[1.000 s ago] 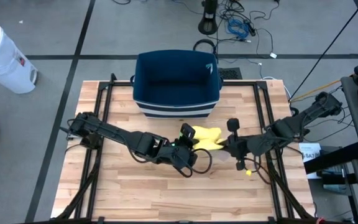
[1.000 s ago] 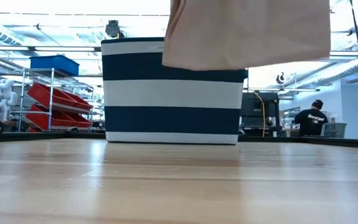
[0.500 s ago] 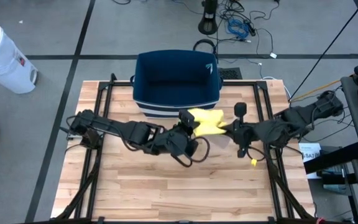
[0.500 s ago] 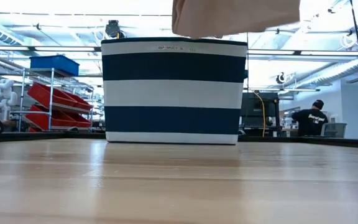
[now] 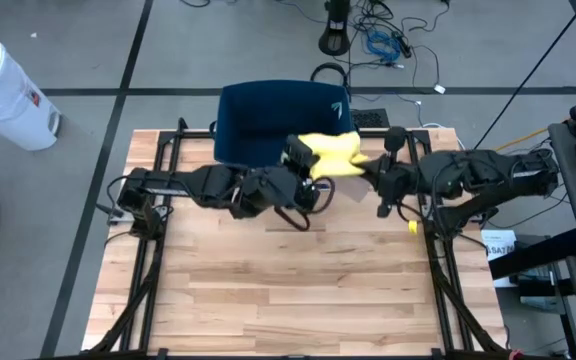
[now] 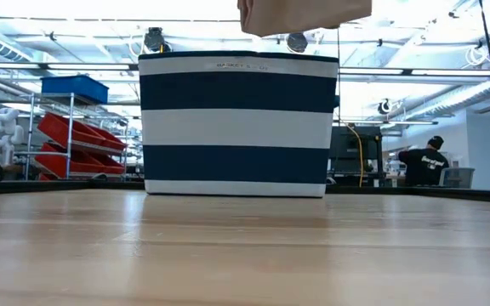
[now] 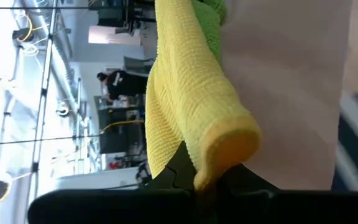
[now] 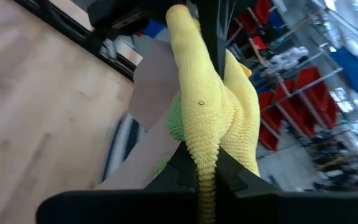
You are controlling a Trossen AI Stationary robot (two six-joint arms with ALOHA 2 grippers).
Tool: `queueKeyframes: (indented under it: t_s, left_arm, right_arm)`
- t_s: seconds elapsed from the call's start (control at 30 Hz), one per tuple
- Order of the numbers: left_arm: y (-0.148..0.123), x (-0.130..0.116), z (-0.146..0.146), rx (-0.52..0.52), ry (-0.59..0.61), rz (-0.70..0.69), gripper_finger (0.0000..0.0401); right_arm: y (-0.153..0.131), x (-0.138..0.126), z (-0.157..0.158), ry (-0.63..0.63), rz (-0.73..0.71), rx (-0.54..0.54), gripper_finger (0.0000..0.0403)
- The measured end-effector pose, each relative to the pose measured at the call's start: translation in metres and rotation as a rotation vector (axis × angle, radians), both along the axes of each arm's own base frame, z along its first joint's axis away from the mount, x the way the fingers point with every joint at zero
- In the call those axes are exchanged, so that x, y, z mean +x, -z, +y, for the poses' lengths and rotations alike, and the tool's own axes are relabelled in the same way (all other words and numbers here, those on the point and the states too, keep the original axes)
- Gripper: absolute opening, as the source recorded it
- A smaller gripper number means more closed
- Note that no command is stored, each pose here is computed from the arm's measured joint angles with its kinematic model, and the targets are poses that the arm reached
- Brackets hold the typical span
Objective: Fold towel
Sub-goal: Put the stacked towels into the blue bin
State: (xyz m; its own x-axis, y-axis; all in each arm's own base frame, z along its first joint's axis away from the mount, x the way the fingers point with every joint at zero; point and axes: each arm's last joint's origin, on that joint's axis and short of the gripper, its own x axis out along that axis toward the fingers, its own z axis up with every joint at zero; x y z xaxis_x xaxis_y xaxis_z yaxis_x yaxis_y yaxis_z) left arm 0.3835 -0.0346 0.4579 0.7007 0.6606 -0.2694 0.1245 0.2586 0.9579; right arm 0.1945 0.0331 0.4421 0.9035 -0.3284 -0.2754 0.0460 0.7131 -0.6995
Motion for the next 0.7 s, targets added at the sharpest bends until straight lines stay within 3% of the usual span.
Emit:
queueKeyframes:
  t_s: [0.4,0.7]
  left_arm:
    - [-0.01,-0.005,0.066,0.082,-0.107,0.086,0.0012]
    - [0.001,-0.013,0.106,-0.027,-0.123,0.156,0.0012]
  right_arm:
    - [-0.006,0.03,-0.051,0.107,0.021,-0.146,0.0]
    - [0.015,0.057,-0.09,0.074,0.126,-0.123,0.0]
